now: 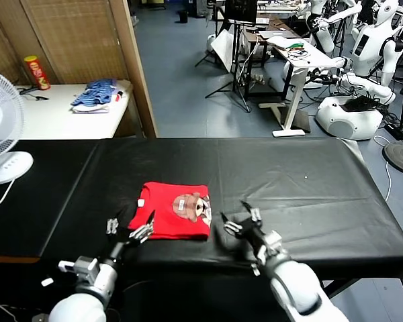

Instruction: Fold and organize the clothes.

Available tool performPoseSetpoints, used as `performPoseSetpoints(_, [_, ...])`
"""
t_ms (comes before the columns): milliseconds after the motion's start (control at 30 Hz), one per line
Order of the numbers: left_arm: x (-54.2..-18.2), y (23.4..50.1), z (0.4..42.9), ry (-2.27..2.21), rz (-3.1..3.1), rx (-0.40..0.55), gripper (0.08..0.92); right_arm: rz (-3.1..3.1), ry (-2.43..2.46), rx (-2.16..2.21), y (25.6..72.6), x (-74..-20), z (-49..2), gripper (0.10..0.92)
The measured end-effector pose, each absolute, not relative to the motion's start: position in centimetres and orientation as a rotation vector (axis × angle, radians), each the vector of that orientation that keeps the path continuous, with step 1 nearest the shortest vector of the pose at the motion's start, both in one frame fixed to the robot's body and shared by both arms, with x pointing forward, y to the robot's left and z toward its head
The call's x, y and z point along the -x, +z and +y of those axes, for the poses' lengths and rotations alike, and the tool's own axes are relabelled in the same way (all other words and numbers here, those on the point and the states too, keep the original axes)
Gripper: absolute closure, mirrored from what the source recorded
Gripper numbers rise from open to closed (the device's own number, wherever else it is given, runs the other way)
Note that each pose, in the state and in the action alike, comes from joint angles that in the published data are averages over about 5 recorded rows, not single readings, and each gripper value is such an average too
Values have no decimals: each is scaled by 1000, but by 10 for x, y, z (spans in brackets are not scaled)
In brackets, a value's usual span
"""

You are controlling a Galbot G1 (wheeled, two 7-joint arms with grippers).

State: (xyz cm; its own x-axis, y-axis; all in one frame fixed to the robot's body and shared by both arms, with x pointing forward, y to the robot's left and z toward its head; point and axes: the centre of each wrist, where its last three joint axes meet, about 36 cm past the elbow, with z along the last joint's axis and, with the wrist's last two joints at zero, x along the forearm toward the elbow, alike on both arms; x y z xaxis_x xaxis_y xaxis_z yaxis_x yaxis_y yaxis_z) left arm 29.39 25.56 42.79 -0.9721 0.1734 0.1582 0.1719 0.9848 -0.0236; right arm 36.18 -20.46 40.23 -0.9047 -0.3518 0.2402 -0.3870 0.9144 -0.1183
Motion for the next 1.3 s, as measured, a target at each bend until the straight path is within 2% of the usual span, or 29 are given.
performPoseSetpoints(100, [-286, 427, 256, -7, -2962, 209, 201, -2906, 223, -468, 407, -332, -215, 231])
performPoseSetpoints(367, [-256, 432, 264, -13, -2910, 169, 201, -2987, 197, -253, 433, -247, -227, 224])
performPoseSetpoints(633, [-211, 433, 272, 24, -2823, 123, 201, -2897, 145, -83, 449, -187, -222, 224])
performPoseSetpoints(833, [-190, 441, 273, 29, -2742, 77, 201, -2763, 148, -52, 452, -162, -219, 224])
performPoseSetpoints(1300, [-185, 448, 276, 35, -2703, 62, 201, -2716, 139, -62, 454, -151, -217, 224])
